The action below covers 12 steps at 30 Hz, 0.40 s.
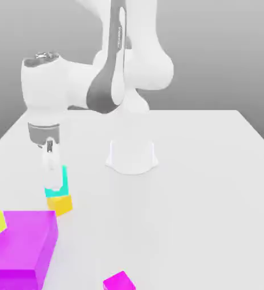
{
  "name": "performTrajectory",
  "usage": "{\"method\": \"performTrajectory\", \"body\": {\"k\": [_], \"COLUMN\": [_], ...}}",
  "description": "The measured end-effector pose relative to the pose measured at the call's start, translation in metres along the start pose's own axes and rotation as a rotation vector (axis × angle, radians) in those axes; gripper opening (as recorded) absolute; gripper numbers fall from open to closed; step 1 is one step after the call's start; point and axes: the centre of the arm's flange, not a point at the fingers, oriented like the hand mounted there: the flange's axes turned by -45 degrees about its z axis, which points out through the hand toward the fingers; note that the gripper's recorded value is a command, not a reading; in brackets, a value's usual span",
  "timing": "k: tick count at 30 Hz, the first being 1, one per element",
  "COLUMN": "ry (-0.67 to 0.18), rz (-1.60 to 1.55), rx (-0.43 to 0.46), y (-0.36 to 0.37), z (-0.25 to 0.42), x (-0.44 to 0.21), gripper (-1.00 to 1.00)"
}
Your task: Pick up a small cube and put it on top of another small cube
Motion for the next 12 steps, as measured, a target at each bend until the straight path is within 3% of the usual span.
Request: {"method": "performTrajectory", "body": {"k": [9,10,12], "ry": [-0.009,-0.009,-0.009], "rz": [0.081,0.080,0.080], "rx": [0.007,0.007,0.007], "y": [0.018,0.018,0.018], "z": [0.058,0.063,0.063], "x": [0.004,0.003,0.003], "gripper": [-1.00,1.00,1.00]}}
